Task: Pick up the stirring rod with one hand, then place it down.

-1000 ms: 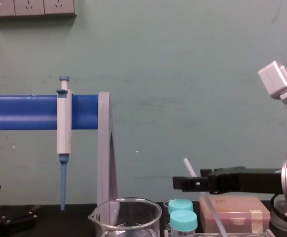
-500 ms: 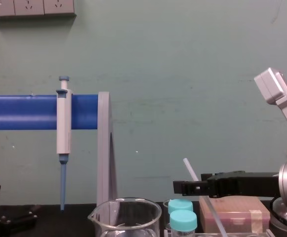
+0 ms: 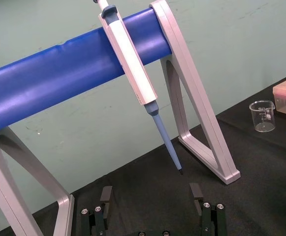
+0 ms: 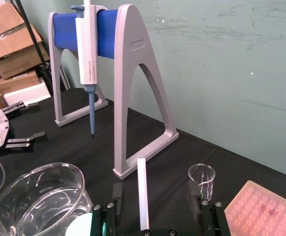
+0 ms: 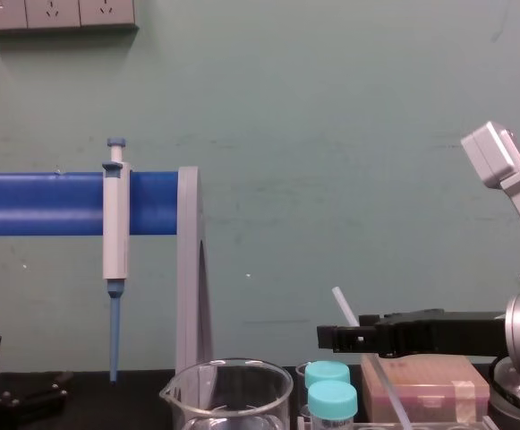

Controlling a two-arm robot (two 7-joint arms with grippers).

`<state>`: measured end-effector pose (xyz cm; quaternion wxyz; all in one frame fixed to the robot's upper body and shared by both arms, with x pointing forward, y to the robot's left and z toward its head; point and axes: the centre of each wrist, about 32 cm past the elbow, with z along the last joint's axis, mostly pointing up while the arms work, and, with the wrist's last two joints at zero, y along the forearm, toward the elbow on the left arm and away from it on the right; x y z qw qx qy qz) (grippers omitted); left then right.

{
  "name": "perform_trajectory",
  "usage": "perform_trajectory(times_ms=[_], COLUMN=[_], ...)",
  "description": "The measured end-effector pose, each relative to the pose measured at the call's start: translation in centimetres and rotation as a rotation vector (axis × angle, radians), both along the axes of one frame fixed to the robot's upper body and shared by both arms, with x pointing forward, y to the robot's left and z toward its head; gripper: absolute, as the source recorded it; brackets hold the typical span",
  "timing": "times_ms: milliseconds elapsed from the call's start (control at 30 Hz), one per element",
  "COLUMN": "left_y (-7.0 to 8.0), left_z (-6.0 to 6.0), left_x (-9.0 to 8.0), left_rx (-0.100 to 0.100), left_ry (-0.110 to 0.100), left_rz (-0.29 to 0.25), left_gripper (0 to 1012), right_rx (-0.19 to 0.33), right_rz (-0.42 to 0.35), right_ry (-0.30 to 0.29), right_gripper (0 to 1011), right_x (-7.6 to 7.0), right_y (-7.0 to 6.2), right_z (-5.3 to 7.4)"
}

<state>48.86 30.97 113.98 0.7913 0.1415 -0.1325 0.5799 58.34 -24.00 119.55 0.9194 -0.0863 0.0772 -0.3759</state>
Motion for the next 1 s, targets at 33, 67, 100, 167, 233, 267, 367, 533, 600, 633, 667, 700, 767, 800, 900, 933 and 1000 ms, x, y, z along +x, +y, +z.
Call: perform_trajectory(times_ms=[33, 67, 100, 167, 233, 267, 367, 533, 600, 633, 667, 700, 767, 800, 900, 933, 1000], left_y=[0.00, 0.00, 0.00, 0.00, 0.00, 0.00, 0.00, 0.00, 0.00, 0.00, 0.00, 0.00, 0.00, 0.00, 0.00, 0.00, 0.00], left_z=[0.00, 0.00, 0.00, 0.00, 0.00, 0.00, 0.00, 0.00, 0.00, 0.00, 0.00, 0.00, 0.00, 0.00, 0.00, 0.00, 0.00], left_x=[0.00, 0.00, 0.00, 0.00, 0.00, 0.00, 0.00, 0.00, 0.00, 0.00, 0.00, 0.00, 0.00, 0.00, 0.00, 0.00, 0.00], left_rx=[0.000, 0.000, 0.000, 0.000, 0.000, 0.000, 0.000, 0.000, 0.000, 0.000, 0.000, 0.000, 0.000, 0.000, 0.000, 0.000, 0.000], left_ry=[0.000, 0.000, 0.000, 0.000, 0.000, 0.000, 0.000, 0.000, 0.000, 0.000, 0.000, 0.000, 0.000, 0.000, 0.000, 0.000, 0.000], left_rz=[0.000, 0.000, 0.000, 0.000, 0.000, 0.000, 0.000, 0.000, 0.000, 0.000, 0.000, 0.000, 0.000, 0.000, 0.000, 0.000, 0.000], left_gripper=[1000, 1000, 1000, 1000, 1000, 1000, 1000, 1000, 1000, 1000, 1000, 1000, 1000, 1000, 1000, 1000, 1000], right_rx=[0.000, 0.000, 0.000, 0.000, 0.001, 0.001, 0.001, 0.001, 0.001, 0.001, 0.001, 0.001, 0.001, 0.001, 0.001, 0.001, 0.001], right_rz=[0.000, 0.000, 0.000, 0.000, 0.000, 0.000, 0.000, 0.000, 0.000, 0.000, 0.000, 0.000, 0.000, 0.000, 0.000, 0.000, 0.000], right_ry=[0.000, 0.000, 0.000, 0.000, 0.000, 0.000, 0.000, 0.001, 0.001, 0.001, 0.001, 0.001, 0.001, 0.001, 0.001, 0.001, 0.001], right_gripper=[839, 788, 764, 707, 651, 609, 538, 343, 282, 264, 205, 190, 147, 94, 72, 71, 71], right_x=[0.00, -0.01, -0.01, -0.02, -0.02, -0.02, -0.03, -0.03, -0.03, -0.03, -0.03, -0.03, -0.03, -0.03, -0.03, -0.03, -0.03], right_y=[0.00, 0.00, 0.00, 0.00, -0.01, -0.01, -0.01, -0.02, -0.02, -0.02, -0.02, -0.02, -0.02, -0.02, -0.02, -0.02, -0.02], right_z=[0.00, 0.00, 0.00, 0.00, 0.00, -0.01, -0.01, -0.02, -0.02, -0.02, -0.02, -0.02, -0.02, -0.02, -0.02, -0.02, -0.02])
